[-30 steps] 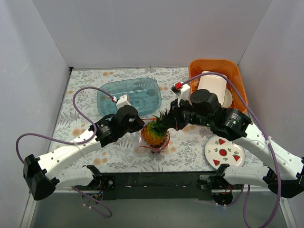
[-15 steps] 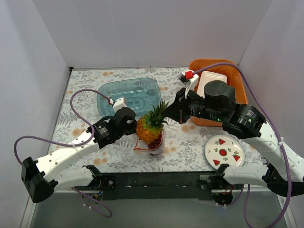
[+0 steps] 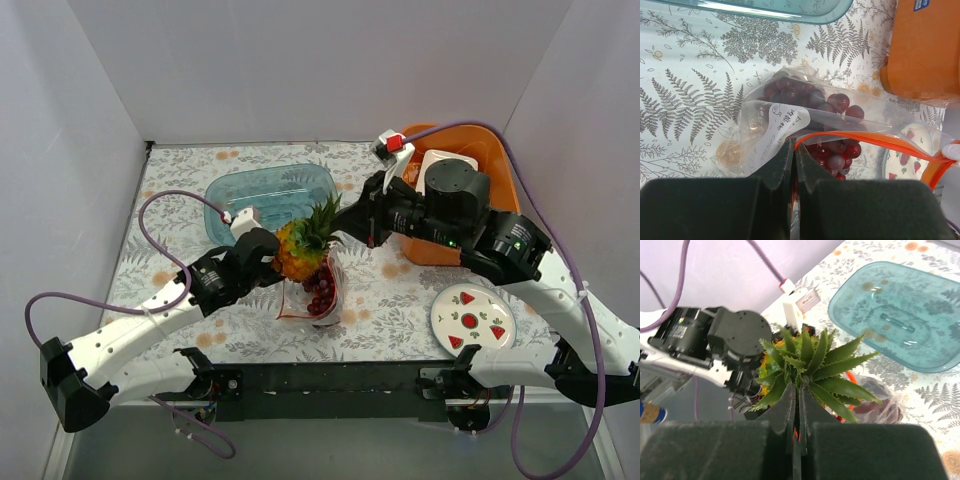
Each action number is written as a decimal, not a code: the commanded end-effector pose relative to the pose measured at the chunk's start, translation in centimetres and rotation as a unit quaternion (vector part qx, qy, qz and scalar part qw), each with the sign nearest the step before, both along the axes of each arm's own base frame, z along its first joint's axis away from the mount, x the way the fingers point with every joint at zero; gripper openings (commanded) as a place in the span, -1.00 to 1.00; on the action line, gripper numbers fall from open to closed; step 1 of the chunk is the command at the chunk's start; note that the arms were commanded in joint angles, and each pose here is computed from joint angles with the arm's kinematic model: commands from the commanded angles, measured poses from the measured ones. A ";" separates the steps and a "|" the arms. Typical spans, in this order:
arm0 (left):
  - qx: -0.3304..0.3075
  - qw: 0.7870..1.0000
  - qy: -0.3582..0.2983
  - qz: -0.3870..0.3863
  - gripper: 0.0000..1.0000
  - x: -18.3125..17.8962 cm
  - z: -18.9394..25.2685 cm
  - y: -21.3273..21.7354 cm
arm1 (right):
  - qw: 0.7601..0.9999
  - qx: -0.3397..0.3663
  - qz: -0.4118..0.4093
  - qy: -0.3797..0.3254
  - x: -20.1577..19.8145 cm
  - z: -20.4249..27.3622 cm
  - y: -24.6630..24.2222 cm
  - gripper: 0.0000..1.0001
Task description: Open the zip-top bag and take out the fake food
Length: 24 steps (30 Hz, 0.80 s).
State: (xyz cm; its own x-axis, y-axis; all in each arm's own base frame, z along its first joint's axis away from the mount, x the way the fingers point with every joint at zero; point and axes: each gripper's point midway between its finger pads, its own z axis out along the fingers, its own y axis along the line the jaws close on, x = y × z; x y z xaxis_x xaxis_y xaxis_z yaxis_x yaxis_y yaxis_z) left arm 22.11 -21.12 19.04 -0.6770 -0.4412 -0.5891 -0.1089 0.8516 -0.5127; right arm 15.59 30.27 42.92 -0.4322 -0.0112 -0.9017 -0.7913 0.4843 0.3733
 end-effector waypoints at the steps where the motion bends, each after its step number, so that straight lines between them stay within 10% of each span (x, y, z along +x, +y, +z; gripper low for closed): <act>1: -0.001 1.000 -0.009 0.019 -1.00 -0.1 1.0 1.1 | 0.995 0.052 -0.065 -0.057 2.4 5.0 -0.6 -0.97; 24: 0.067 0.993 -0.048 0.088 -1.00 -0.2 6.0 7.4 | 0.983 -0.030 -0.176 -0.039 25.2 -8.0 5.8 -0.97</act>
